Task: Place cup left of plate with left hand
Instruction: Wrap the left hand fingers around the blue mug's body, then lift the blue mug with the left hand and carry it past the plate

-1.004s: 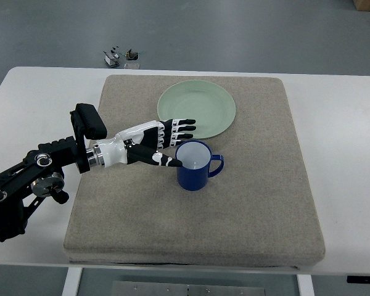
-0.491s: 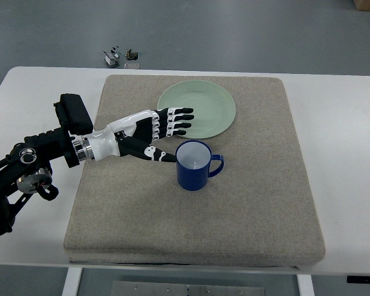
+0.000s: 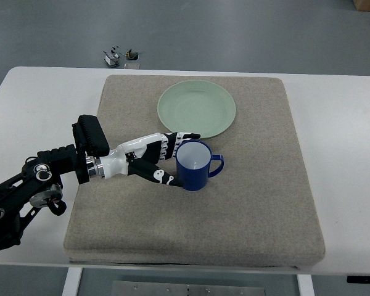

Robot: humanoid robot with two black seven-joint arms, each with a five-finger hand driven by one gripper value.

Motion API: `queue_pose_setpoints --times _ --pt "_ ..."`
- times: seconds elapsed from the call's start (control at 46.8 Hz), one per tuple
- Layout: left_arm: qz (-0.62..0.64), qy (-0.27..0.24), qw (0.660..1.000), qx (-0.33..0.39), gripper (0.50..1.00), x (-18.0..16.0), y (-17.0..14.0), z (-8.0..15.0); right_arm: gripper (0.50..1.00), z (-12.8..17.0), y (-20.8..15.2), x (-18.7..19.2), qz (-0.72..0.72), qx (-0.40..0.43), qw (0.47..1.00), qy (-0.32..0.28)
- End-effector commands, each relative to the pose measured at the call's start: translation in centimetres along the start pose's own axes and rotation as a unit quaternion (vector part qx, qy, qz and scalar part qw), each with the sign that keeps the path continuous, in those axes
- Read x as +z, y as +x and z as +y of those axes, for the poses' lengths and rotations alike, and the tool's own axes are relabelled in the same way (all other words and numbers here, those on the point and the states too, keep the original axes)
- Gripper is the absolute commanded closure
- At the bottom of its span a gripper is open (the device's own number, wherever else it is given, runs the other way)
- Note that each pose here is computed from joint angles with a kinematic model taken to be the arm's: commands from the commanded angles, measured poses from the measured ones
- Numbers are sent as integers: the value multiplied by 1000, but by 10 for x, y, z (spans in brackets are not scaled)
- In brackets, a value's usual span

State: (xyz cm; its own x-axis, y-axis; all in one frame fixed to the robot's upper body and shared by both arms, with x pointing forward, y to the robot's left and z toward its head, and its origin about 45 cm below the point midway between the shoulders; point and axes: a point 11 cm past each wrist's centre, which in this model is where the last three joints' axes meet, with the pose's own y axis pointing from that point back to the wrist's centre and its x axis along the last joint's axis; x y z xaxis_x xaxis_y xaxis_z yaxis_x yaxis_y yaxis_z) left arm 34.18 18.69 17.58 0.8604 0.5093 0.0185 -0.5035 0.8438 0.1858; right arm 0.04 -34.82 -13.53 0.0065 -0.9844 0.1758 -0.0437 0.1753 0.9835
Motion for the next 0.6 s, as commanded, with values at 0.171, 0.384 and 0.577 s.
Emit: queue_pose_setpoints --times 0.171,0.384,0.577 --pt "8 5 1000 -7 501 -8 -8 -14 566 0 0 0 0 0 1000 0" --pt "14 0 1000 -11 500 -8 -13 -21 566 0 0 0 0 0 1000 0" --pt "23 1 1000 -11 500 -12 -15 -25 566 0 0 0 0 0 1000 0"
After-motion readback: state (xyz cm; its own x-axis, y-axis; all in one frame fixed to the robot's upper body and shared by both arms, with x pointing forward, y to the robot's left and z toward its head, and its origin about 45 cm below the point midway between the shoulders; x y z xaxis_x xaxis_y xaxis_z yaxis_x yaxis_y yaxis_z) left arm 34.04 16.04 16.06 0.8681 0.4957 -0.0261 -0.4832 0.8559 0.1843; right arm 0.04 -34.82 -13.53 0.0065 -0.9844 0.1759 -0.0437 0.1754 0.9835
